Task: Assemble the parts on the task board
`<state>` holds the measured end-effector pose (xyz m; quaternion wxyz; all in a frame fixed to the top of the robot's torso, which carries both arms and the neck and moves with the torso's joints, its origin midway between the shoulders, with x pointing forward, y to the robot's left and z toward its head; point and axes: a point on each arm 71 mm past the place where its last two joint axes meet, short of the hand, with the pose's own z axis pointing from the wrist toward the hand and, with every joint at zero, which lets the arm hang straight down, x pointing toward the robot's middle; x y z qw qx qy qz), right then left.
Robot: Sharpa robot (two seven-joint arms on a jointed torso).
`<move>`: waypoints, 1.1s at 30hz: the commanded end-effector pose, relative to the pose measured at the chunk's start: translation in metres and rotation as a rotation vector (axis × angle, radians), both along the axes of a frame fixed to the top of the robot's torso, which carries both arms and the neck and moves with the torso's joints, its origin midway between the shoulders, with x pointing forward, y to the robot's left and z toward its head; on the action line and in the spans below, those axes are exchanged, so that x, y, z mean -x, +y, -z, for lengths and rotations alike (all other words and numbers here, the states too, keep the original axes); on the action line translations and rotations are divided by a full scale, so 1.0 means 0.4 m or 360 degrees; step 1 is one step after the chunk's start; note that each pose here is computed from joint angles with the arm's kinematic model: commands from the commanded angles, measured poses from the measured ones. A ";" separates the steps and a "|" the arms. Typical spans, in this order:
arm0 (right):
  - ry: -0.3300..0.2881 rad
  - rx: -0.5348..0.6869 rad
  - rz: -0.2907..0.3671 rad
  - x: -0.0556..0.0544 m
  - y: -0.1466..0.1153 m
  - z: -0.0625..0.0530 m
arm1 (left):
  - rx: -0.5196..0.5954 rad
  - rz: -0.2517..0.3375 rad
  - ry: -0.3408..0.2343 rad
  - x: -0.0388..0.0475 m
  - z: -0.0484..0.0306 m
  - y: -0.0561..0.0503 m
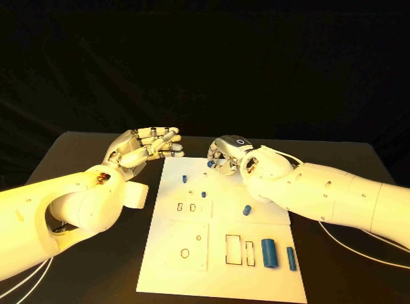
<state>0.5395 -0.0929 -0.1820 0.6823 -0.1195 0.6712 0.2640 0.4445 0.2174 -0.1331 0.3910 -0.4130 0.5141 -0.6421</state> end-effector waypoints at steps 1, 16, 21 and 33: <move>0.0051 0.0037 -0.0006 0.002 0.004 0.011 | 0.0021 0.0035 -0.0008 0.001 -0.006 -0.006; 0.0048 0.0029 0.0023 -0.005 0.015 0.009 | 0.0019 0.0040 -0.0008 -0.003 -0.010 -0.009; 0.0066 0.0015 0.0051 -0.010 0.012 0.010 | 0.0021 0.0037 -0.0015 -0.004 -0.013 -0.012; 0.0061 -0.0053 0.0086 0.006 -0.039 0.002 | 0.0021 0.0031 -0.0016 -0.005 -0.015 -0.007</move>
